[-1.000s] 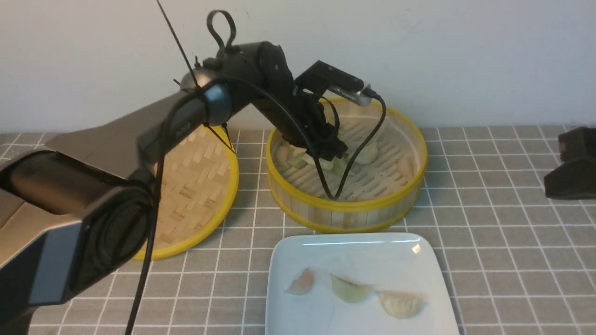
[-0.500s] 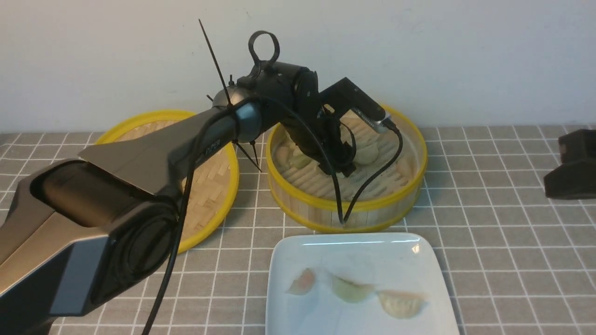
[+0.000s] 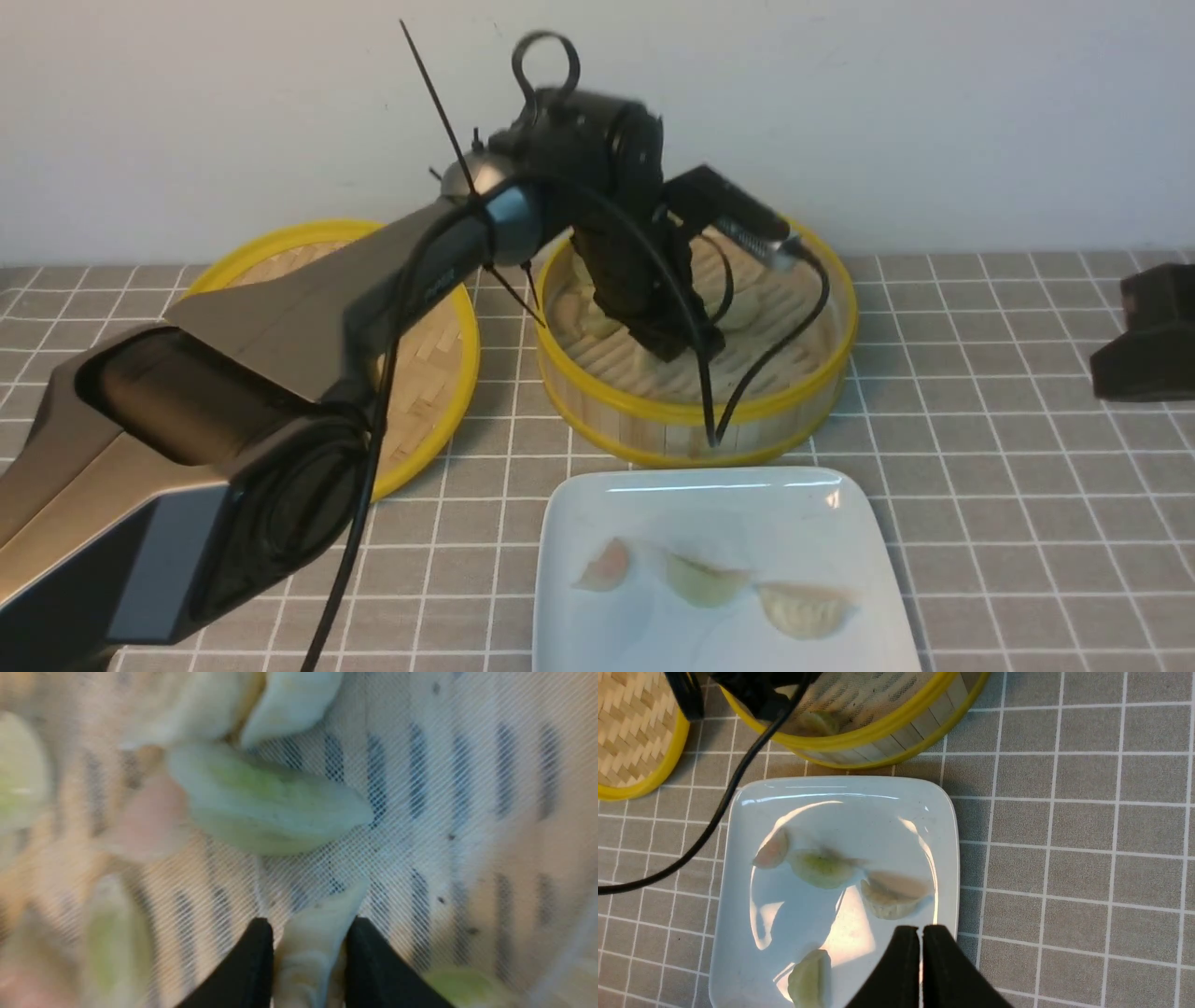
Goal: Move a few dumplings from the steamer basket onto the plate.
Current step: Use the left arm to grab a dumpling from the steamer, then use the left arm to put the dumpling into the plate, then use the right arm to grab a dumpling from inside the steamer
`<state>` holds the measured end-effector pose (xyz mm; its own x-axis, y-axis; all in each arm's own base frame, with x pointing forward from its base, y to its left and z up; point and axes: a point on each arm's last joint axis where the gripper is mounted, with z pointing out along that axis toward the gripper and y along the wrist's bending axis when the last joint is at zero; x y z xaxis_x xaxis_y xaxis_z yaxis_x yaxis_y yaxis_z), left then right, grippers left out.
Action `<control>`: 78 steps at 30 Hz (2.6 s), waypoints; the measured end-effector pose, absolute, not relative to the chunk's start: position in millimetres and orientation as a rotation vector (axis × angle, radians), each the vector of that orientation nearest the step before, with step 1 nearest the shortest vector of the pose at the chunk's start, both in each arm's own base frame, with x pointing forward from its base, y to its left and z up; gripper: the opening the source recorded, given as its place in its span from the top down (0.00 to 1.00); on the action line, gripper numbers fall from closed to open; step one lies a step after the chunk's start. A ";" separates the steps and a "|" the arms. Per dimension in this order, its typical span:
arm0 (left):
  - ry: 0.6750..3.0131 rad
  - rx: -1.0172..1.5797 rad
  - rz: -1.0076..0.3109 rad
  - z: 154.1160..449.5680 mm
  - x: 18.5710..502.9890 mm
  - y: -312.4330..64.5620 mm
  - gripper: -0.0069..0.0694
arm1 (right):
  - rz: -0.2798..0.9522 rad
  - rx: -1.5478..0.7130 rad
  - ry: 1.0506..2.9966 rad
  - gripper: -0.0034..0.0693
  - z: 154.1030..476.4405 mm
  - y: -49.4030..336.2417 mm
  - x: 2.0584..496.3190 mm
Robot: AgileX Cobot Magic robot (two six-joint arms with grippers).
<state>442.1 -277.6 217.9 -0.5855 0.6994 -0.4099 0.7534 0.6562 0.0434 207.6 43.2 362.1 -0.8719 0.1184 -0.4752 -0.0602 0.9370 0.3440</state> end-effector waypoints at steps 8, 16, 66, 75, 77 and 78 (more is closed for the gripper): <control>2.370 1.018 -0.271 327.3 413.6 -263.6 0.68 | 0.484 0.040 2.594 0.95 361.8 43.4 206.9; 2.543 1.064 -0.414 332.7 338.8 -239.8 0.68 | 0.483 0.031 2.593 0.95 361.8 43.4 206.9; 2.633 0.634 -0.277 379.2 236.4 -114.3 0.92 | 0.345 -0.434 2.656 0.20 216.7 151.0 483.2; 2.619 0.631 -0.273 382.9 232.1 -111.8 0.92 | 0.311 -0.463 2.682 0.15 183.5 158.7 497.4; 2.619 0.631 -0.273 382.9 232.1 -111.8 0.92 | 0.306 -0.466 2.690 0.14 177.3 159.2 498.5; 2.619 0.631 -0.273 382.9 232.1 -111.8 0.92 | 0.305 -0.468 2.696 0.14 172.4 160.3 499.0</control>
<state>232.1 -111.8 382.9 -0.8039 0.3876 -0.4512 0.4724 0.8769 -0.0884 499.0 160.3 172.4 -0.8700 -0.2783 -0.4069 -0.3623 0.9208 0.1448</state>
